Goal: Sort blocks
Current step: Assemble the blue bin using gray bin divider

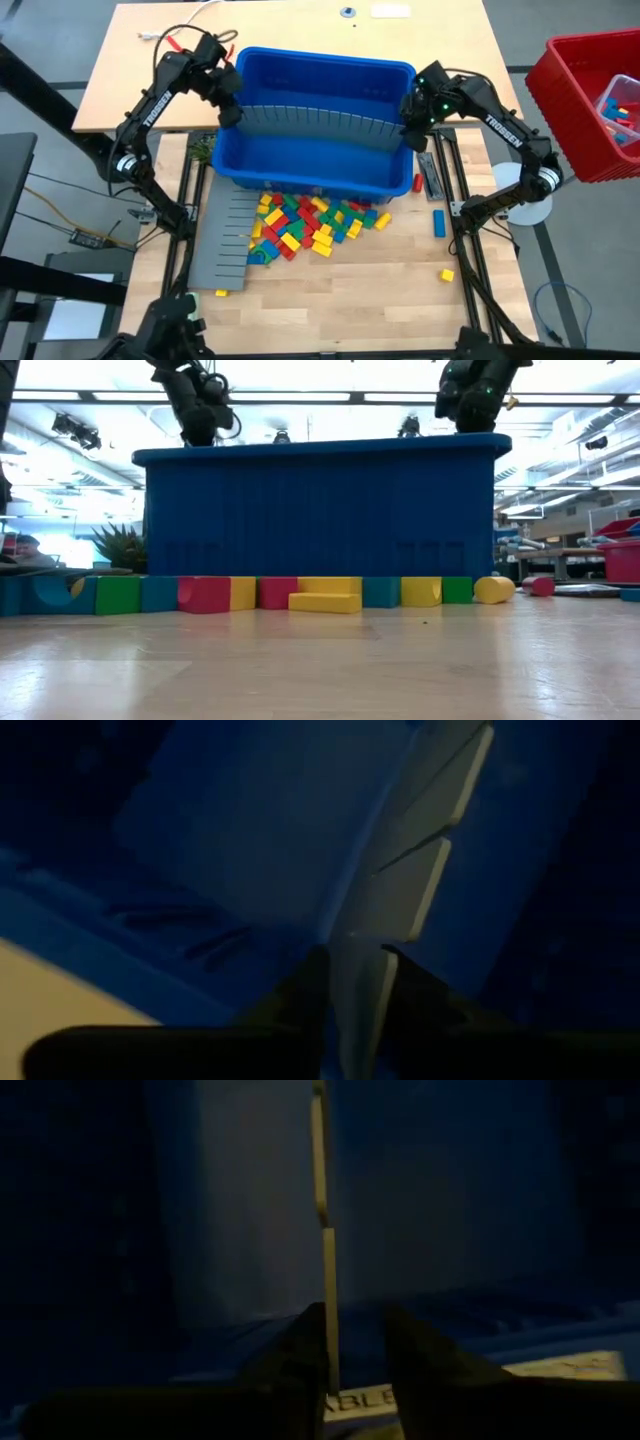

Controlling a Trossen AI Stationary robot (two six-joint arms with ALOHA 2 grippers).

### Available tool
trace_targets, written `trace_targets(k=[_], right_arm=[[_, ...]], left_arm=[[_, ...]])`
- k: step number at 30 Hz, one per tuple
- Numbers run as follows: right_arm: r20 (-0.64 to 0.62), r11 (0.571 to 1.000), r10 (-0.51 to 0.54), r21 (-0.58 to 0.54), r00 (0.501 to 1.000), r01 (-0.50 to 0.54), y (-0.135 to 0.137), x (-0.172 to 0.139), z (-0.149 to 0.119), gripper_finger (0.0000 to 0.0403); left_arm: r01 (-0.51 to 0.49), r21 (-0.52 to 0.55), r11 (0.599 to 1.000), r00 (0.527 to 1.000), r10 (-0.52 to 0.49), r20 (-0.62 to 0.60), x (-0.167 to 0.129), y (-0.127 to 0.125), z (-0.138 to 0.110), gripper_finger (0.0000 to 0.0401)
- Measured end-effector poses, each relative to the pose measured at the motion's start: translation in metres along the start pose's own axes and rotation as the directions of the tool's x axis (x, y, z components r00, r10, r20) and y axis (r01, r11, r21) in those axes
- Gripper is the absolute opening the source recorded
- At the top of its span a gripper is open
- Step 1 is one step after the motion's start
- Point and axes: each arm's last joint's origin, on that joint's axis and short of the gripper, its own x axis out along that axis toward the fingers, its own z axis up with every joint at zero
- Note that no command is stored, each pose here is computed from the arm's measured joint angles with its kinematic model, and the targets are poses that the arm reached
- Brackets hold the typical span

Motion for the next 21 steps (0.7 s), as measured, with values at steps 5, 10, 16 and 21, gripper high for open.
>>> trace_targets(k=[5,10,16,21], right_arm=[[0.152,0.995,-0.092,-0.025,0.984,0.096,0.002,-0.040,0.016,0.0122],[0.373,0.994,-0.112,0.059,0.921,0.098,0.000,-0.059,0.037,0.0128],[0.636,0.995,0.032,0.052,0.771,-0.085,-0.005,-0.034,0.057,0.0098],[0.734,0.994,0.038,0.043,0.678,-0.103,-0.001,0.009,0.060,0.0030]], left_arm=[[-0.090,-0.015,0.996,0.985,0.091,0.147,-0.036,0.001,0.018,0.0133],[-0.105,0.027,0.994,0.924,0.088,0.373,-0.059,-0.001,0.038,0.0136],[0.128,0.114,0.985,0.791,-0.171,0.587,-0.041,-0.001,0.053,0.0136],[0.243,0.163,0.956,0.754,-0.292,0.588,0.000,-0.008,0.056,0.0126]])
